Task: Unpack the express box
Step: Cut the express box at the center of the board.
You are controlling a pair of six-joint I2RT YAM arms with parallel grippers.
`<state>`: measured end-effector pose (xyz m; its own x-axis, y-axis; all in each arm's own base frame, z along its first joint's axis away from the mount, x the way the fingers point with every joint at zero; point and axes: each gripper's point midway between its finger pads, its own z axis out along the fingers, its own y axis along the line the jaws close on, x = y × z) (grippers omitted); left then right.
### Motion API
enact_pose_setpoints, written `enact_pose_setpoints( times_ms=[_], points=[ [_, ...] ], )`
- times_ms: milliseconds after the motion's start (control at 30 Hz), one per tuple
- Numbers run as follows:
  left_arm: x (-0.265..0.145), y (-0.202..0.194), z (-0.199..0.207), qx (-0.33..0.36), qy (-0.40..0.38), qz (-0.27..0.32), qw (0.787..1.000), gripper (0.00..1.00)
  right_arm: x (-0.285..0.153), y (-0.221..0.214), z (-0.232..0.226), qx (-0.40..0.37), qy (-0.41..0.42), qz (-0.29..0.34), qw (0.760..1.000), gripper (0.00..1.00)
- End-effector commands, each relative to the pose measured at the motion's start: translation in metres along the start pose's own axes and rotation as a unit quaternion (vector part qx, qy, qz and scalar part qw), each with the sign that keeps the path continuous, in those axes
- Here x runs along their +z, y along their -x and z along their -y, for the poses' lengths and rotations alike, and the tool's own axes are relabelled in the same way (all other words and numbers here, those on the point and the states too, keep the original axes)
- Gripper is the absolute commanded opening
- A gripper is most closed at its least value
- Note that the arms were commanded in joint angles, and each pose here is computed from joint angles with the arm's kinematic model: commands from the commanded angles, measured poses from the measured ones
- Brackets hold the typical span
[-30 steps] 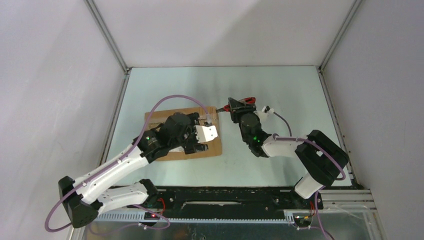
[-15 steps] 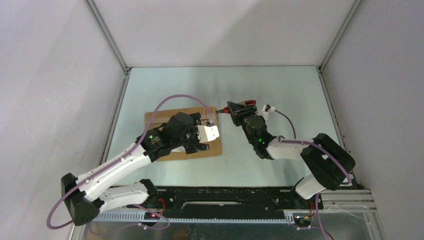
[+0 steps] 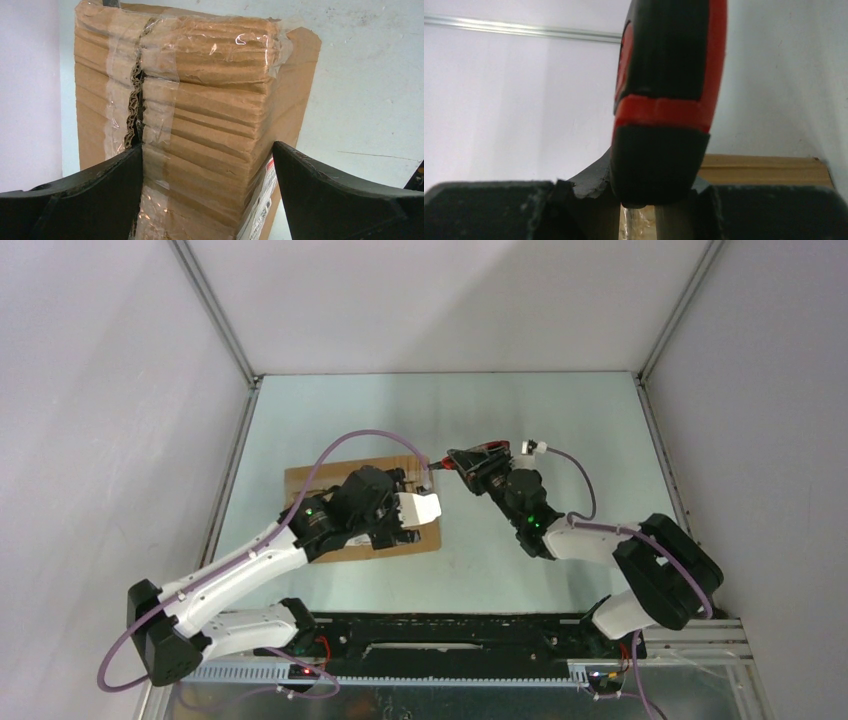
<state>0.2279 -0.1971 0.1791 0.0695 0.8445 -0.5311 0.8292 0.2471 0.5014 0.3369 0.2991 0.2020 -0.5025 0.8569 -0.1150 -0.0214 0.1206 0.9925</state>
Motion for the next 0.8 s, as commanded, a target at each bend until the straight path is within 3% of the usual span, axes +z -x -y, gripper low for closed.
enact_pose_setpoints(
  times_ms=[0, 267, 533, 767],
  points=[
    [0.001, 0.019, -0.014, -0.011, 0.019, 0.020, 1.000, 0.97, -0.031, -0.050, -0.019, -0.043, 0.036, -0.119, 0.991, 0.00],
    [0.005, 0.027, -0.029, -0.023, 0.052, 0.026, 0.998, 0.96, -0.039, -0.074, -0.003, -0.076, 0.038, -0.147, 0.986, 0.00],
    [0.009, 0.029, -0.031, -0.025, 0.058, 0.028, 0.998, 0.96, -0.049, -0.085, 0.025, -0.058, 0.043, -0.166, 0.983, 0.00],
    [0.012, 0.027, -0.035, -0.025, 0.068, 0.019, 0.997, 0.96, -0.071, -0.099, 0.008, -0.049, 0.077, -0.209, 0.974, 0.00]
  ],
)
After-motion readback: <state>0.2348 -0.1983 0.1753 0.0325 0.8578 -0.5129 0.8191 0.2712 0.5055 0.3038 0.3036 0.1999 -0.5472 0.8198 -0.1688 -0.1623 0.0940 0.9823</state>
